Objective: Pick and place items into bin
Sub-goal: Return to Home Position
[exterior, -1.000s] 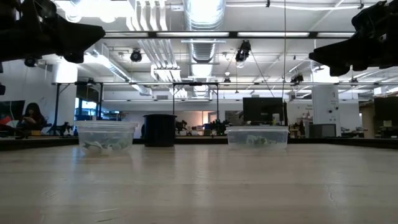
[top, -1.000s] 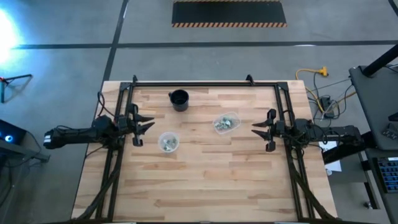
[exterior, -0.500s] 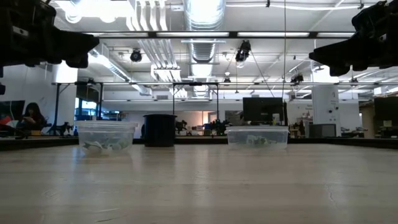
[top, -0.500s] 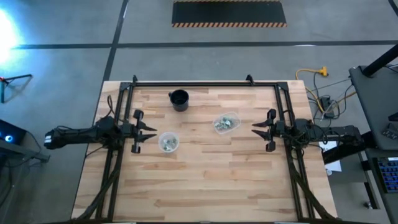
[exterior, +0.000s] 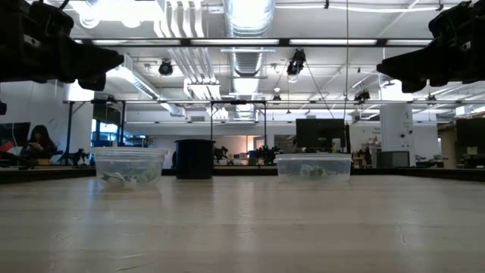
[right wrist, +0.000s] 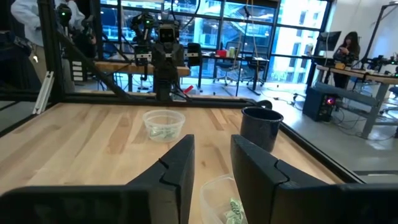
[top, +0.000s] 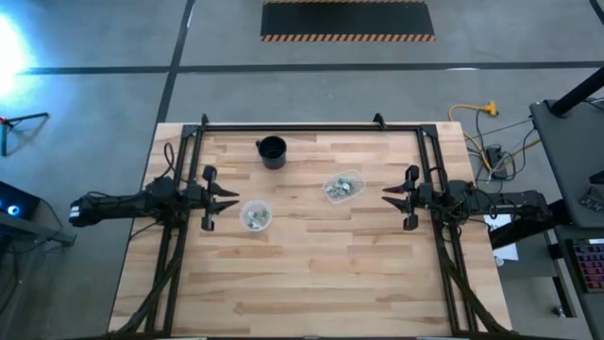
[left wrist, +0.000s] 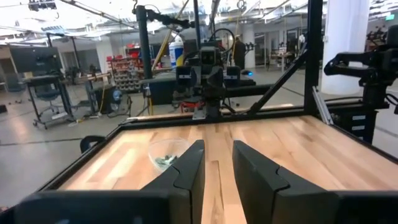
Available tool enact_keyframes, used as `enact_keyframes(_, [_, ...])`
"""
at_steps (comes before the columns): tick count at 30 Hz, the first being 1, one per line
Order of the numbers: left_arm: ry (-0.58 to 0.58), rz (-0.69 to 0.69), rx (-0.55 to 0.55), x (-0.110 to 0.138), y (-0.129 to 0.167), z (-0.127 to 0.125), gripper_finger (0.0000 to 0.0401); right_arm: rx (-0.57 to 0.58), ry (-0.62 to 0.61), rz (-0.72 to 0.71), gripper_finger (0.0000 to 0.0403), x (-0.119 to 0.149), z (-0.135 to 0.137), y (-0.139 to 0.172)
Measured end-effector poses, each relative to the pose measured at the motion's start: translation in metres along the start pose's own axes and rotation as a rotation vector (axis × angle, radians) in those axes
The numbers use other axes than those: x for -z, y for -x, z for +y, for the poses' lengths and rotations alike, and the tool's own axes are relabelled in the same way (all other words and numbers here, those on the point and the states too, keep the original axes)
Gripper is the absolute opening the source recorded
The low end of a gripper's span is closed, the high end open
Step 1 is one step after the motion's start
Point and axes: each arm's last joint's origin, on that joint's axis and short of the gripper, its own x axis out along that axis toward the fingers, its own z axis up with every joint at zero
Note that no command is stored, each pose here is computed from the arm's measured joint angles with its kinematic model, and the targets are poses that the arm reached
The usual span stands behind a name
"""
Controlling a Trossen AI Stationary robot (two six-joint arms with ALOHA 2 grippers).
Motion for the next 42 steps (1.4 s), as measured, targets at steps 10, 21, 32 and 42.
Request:
enact_keyframes(10, [0.000,-0.002,-0.002,-0.0001,-0.0001,0.0001,0.0066,0.000,0.000,0.000,0.0090,0.0000,0.0000,0.0000])
enact_keyframes(21, [-0.001,-0.004,-0.003,-0.0002,-0.0002,0.0001,0.0066,0.000,0.000,0.000,0.0091,0.0000,0.0000,0.0000])
enact_keyframes(32, [-0.001,0.003,-0.003,0.0004,-0.0005,0.0002,0.0066,0.000,0.000,0.000,0.0081,0.0000,0.0000,0.0000])
enact_keyframes(42, [-0.001,0.002,-0.003,0.0003,-0.0005,0.0002,0.0066,0.000,0.000,-0.001,0.0089,-0.0001,0.0000,0.0000])
